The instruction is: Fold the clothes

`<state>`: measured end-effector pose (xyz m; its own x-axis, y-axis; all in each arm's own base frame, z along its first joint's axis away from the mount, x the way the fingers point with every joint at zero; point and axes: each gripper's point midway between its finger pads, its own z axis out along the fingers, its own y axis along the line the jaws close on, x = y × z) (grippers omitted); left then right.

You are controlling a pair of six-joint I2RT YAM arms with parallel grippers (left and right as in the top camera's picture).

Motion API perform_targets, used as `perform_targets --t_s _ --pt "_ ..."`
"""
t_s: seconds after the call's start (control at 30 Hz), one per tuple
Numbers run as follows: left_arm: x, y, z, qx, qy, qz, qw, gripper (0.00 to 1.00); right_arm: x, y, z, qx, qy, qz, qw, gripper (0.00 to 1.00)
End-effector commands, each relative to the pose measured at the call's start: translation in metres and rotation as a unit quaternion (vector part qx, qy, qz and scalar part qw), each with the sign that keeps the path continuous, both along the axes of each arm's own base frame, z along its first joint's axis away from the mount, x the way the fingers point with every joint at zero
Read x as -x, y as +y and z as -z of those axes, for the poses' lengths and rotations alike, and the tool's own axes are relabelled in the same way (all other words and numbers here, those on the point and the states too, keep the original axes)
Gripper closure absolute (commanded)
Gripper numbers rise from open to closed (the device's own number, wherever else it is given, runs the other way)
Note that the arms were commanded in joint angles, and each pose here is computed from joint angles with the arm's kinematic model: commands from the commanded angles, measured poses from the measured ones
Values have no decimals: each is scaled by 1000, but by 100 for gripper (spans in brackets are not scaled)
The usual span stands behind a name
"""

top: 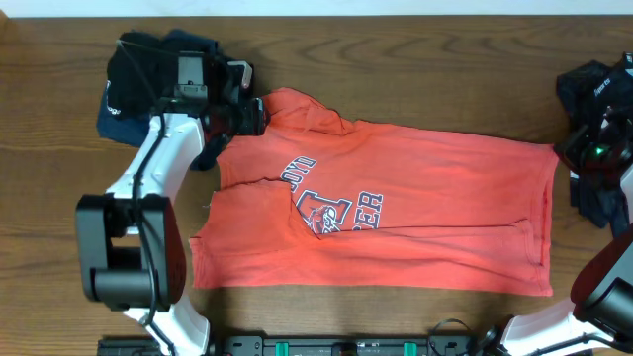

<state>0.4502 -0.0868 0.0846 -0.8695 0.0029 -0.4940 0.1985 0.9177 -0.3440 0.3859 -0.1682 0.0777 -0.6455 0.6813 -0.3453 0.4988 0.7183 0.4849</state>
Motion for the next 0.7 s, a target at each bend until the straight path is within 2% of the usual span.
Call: perform_targets --t_s 0.0,0.27,0.4,0.47,0.67 --pt "-9 0 18 -6 4 3 1000 32 0 -3 -2 7 -1 -2 1000 99" --pt "-34 16 42 -48 -23 -26 998 31 1 -2 -1 6 1 -2 1000 99" --pt "-40 16 51 -50 -27 -28 998 32 1 -2 -1 6 0 -2 1000 99" --pt "-43 15 49 -45 -35 -28 998 39 1 -2 -1 6 1 -2 1000 99" --pt "-51 13 42 -23 -46 -52 997 71 1 -2 -1 5 1 -2 1000 99"
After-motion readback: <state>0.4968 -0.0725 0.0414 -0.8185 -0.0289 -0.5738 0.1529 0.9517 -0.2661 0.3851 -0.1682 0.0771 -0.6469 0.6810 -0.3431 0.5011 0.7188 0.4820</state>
